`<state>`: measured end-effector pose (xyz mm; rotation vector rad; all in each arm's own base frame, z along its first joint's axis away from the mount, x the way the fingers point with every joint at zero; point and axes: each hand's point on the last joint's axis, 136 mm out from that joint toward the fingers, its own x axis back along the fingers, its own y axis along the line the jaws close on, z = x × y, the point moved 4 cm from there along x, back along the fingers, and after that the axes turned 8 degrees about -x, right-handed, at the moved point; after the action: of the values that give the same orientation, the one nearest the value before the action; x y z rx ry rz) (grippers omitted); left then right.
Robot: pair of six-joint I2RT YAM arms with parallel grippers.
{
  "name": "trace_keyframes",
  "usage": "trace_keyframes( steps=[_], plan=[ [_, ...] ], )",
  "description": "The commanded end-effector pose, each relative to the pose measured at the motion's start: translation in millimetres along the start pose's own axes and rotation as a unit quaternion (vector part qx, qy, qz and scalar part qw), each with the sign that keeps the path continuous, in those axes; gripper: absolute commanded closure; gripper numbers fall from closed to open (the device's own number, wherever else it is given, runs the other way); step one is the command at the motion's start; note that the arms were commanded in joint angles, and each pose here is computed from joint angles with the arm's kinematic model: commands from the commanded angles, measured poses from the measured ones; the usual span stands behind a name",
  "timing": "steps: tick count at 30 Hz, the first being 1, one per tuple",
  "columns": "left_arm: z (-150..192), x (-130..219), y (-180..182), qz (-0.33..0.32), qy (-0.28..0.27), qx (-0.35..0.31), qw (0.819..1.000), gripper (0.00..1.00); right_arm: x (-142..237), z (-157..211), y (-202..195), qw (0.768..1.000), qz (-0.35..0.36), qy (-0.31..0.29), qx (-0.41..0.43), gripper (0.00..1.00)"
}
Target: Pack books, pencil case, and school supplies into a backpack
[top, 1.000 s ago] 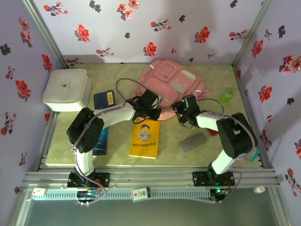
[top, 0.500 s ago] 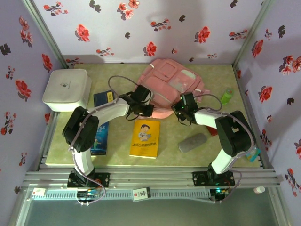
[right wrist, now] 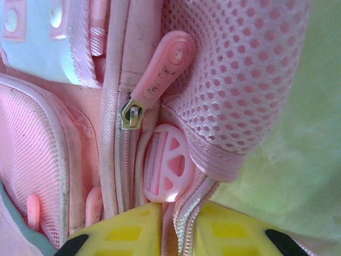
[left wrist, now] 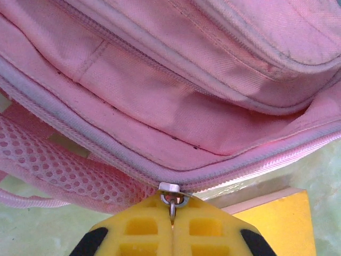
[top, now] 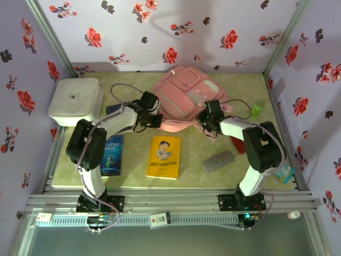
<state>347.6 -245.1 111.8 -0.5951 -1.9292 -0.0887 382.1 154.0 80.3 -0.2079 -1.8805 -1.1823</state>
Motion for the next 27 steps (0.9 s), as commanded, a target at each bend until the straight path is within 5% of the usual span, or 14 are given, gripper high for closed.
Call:
trace_keyframes(
  steps=[1, 11, 17, 22, 27],
  plan=[
    [3.1, 17.7, -12.8, 0.026, 0.014, -0.01, 1.0, 1.0, -2.9, -7.4, -0.4, 1.0, -0.006, -0.013, 0.0, 0.74],
    [16.3, 37.0, -21.2, 0.024, 0.071, 0.017, 0.997, 1.0, -12.8, -7.0, -15.3, 1.0, 0.024, -0.017, 0.003, 0.77],
    [31.7, 26.0, -2.6, -0.036, 0.109, 0.012, 0.993, 1.0, -14.2, -11.3, -24.4, 0.998, 0.051, -0.035, 0.024, 0.79],
    [27.3, 12.4, 2.1, -0.049, 0.096, 0.0, 0.994, 1.0, -16.9, -10.9, -21.6, 0.998, 0.048, -0.03, 0.032, 0.79],
    [14.9, 9.7, -5.5, -0.04, 0.065, -0.009, 0.997, 0.87, -17.2, -8.5, -18.0, 0.999, 0.034, -0.021, 0.03, 0.79]
  ],
)
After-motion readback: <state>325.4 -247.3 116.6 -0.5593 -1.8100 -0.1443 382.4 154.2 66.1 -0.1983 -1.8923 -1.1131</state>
